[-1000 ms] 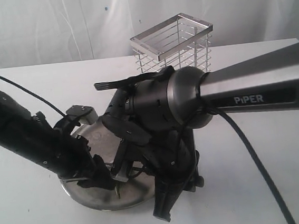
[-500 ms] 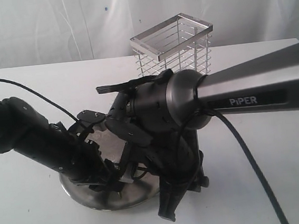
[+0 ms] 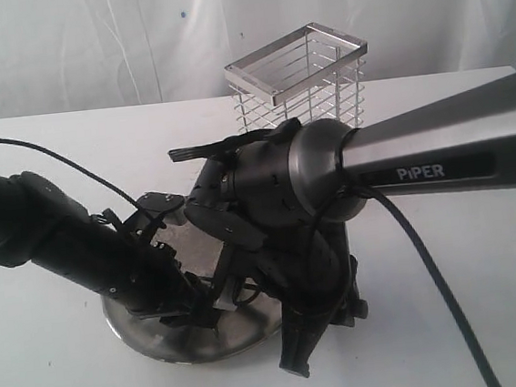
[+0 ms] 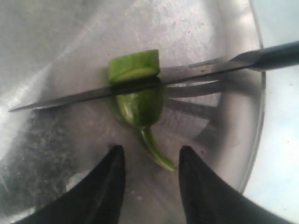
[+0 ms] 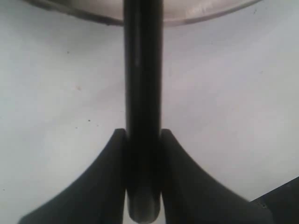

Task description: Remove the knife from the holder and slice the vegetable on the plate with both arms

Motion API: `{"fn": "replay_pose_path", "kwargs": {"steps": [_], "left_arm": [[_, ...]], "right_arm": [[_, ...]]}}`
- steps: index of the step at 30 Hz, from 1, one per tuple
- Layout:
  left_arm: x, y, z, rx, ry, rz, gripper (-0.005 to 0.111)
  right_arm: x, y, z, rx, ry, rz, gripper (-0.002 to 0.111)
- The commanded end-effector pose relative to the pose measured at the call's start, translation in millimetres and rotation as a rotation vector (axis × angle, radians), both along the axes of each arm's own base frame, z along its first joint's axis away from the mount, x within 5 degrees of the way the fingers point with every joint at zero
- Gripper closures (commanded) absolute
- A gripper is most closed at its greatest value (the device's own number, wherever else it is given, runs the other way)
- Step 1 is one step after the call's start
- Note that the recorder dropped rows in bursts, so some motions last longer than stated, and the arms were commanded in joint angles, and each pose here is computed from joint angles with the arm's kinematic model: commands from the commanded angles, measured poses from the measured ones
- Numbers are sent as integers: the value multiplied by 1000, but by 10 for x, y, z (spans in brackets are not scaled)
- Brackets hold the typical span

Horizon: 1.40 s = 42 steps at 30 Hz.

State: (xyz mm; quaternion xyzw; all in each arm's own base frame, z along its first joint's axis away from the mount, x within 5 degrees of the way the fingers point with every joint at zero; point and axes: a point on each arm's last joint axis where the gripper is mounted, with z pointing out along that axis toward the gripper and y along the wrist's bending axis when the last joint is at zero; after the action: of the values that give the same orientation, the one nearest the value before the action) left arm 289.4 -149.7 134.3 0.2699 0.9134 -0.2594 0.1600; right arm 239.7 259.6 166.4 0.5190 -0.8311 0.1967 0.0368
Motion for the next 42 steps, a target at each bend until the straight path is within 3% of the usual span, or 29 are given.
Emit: {"fn": "replay_pose_path", "kwargs": {"steps": [1, 7, 14, 18, 27, 42], "left_arm": [[14, 33, -9, 54, -44, 19, 61], [-50, 116, 461, 103, -225, -49, 61], [-95, 172, 623, 133, -276, -58, 52], [-124, 206, 651, 166, -264, -56, 52], [-176, 198, 641, 156, -209, -76, 52], [-177, 199, 640, 153, -200, -63, 52]], "right_arm": [[-27, 33, 68, 50, 4, -4, 108], [-23, 48, 63, 68, -1, -2, 108], [-52, 106, 17, 126, 38, -11, 108], [-57, 63, -44, 52, 62, -14, 108], [-71, 48, 108, 88, 36, -18, 108], [-184, -80, -36, 40, 77, -61, 108]]}}
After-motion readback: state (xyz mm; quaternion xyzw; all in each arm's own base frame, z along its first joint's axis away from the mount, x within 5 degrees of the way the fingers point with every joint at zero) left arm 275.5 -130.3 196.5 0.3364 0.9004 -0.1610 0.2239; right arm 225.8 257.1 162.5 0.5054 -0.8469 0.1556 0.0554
